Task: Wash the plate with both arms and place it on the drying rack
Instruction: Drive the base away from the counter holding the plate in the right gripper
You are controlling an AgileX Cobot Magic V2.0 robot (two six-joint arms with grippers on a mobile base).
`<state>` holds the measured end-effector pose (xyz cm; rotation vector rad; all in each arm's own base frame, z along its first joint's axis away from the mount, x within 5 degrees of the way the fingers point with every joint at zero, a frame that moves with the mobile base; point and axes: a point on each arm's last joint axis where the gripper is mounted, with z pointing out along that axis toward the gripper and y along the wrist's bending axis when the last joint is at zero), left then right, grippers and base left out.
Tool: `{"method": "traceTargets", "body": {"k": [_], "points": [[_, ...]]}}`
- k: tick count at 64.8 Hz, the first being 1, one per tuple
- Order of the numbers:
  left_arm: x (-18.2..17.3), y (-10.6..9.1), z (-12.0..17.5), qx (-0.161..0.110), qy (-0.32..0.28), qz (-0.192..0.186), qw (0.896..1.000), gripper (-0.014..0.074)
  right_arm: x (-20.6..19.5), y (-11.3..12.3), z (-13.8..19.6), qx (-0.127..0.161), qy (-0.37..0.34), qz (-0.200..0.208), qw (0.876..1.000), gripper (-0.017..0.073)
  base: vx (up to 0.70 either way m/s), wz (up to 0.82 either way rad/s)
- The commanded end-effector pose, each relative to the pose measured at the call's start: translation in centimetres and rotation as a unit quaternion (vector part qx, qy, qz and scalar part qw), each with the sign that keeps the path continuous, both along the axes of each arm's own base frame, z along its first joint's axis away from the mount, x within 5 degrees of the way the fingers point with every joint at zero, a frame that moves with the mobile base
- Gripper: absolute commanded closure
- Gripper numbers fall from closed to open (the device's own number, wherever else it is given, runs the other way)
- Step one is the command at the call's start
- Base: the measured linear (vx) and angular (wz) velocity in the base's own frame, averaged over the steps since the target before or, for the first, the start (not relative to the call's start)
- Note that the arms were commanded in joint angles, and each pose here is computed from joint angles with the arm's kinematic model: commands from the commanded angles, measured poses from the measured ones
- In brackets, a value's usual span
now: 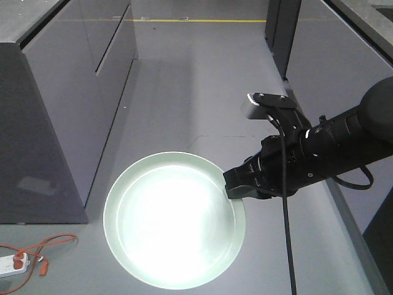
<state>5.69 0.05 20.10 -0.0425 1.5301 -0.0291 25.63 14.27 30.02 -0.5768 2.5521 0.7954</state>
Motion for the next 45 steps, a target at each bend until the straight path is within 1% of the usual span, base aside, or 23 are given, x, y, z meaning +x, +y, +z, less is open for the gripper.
{"method": "traceTargets", "body": {"k": [1, 45], "points": [[-0.35, -0.02, 1.73, -0.002, -0.058, -0.002, 0.998, 0.0600, -0.26, -0.03, 2.13, 0.031, -0.034, -0.010, 0.999, 0.0561, 0.01, 0.20], [-0.35, -0.02, 1.73, -0.002, -0.058, -0.002, 0.998, 0.0600, -0.26, -0.03, 2.13, 0.031, -0.034, -0.010, 0.999, 0.0561, 0.08, 0.13]]}}
